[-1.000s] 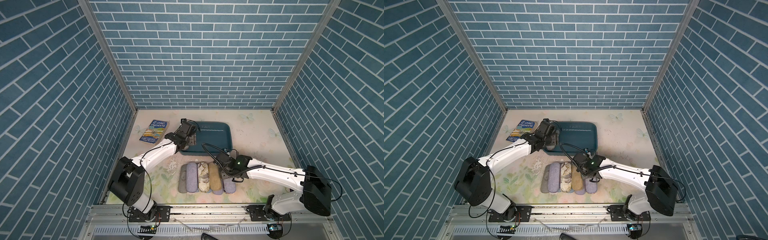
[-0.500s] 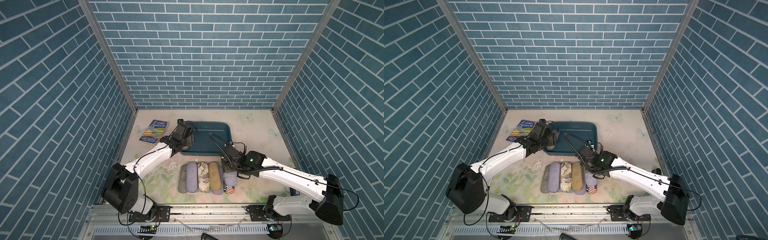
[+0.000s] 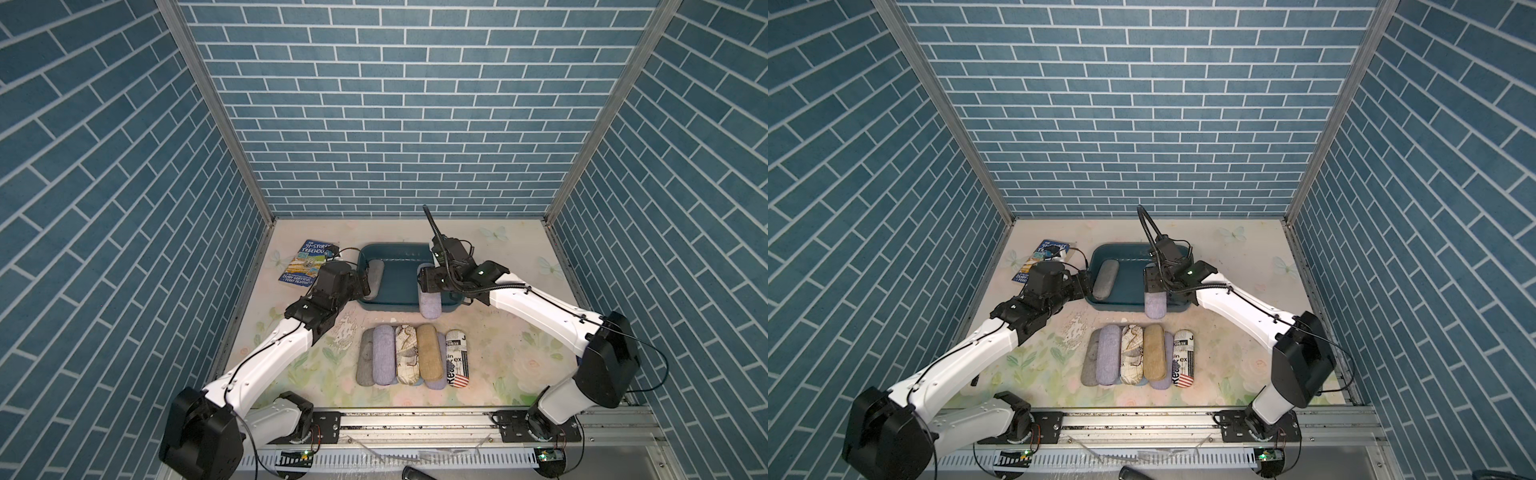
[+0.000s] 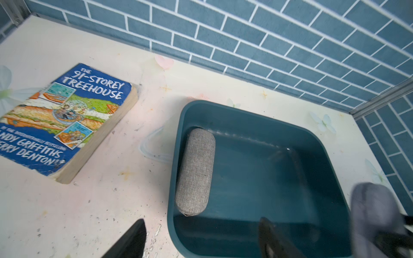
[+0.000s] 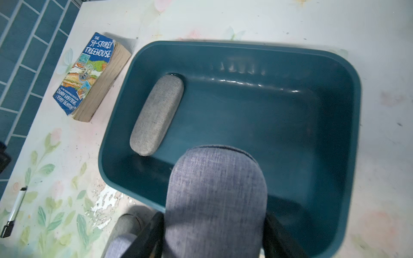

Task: Put the glasses cases into the storage boxes
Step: Place the glasses case in the storage box, then pick up the glasses case, then place the glasses case in the storage box.

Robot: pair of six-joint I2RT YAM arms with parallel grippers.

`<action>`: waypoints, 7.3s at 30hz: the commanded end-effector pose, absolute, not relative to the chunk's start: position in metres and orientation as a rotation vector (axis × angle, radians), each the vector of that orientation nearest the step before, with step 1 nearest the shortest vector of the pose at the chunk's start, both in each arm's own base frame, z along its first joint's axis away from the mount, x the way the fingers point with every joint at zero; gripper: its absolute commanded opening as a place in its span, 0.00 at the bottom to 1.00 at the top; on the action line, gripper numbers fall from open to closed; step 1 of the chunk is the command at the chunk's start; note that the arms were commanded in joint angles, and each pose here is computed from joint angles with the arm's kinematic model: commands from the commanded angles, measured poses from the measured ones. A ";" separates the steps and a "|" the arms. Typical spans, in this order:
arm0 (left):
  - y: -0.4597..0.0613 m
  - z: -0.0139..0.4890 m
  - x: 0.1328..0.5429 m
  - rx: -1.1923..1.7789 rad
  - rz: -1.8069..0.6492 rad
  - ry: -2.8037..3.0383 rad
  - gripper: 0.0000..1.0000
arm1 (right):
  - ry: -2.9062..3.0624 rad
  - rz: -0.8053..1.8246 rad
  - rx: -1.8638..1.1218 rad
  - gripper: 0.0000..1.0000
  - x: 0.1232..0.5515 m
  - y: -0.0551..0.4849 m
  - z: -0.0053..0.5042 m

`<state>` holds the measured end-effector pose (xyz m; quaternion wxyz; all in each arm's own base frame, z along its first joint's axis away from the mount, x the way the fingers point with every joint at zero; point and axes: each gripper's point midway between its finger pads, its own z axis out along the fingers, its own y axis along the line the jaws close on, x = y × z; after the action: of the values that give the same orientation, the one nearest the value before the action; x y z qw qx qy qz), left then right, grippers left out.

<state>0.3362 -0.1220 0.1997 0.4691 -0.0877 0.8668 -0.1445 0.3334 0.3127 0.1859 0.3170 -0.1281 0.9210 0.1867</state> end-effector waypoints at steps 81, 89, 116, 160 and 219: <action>-0.152 0.124 0.289 -0.084 -0.294 2.437 0.80 | 2.475 0.376 -0.328 0.79 0.310 0.255 0.151; -0.172 0.102 0.229 0.064 -0.186 2.592 0.82 | 2.472 0.323 -0.274 0.79 0.312 0.238 0.146; -0.216 0.076 0.202 0.222 -0.245 2.700 0.82 | 2.521 0.356 -0.243 0.79 0.305 0.233 0.114; -0.255 0.219 0.337 0.082 -0.476 2.342 0.59 | 2.501 0.359 -0.173 0.79 0.308 0.220 0.113; -0.278 0.056 0.467 0.117 -0.054 2.601 0.73 | 2.542 0.330 -0.061 0.79 0.303 0.190 0.096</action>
<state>0.4666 -0.2885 0.0625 0.2744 0.0503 0.9594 -0.0413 0.3035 0.1926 0.0968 0.2854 -0.0407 0.9500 0.1202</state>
